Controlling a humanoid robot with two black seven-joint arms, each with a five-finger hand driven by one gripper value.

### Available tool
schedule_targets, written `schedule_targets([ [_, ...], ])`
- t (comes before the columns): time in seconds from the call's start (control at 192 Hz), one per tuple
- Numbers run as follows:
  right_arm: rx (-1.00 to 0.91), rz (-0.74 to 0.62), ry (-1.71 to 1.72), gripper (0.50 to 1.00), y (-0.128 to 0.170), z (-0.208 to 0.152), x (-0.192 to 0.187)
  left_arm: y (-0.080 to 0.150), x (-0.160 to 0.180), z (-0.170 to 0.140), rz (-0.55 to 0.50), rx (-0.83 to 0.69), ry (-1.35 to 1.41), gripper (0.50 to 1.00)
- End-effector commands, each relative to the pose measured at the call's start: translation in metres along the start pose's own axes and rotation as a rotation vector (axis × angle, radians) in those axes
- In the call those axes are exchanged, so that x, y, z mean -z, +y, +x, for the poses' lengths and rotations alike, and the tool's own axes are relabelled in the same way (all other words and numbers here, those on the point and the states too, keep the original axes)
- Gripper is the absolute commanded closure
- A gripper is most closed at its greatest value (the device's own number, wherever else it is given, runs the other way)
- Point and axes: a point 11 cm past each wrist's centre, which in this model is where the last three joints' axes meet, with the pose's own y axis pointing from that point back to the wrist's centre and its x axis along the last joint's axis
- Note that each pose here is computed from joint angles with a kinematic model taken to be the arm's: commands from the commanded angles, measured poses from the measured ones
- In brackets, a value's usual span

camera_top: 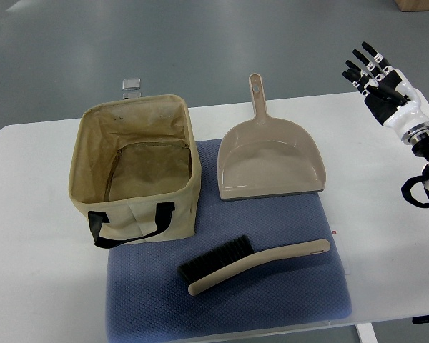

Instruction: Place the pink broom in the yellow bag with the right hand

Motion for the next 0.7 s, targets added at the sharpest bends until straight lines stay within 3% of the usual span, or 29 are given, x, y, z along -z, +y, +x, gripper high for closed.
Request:
schedule_targets([
  [0.0, 0.004, -0.001, 0.002, 0.570, 0.000, 0.000, 0.000, 0.000, 0.000, 0.000, 0.000, -0.001, 0.000, 0.500],
  [0.693, 0.150, -0.069, 0.066, 0.572, 0.005, -0.011, -0.002, 0.000, 0.000, 0.000, 0.000, -0.001, 0.000, 0.500],
])
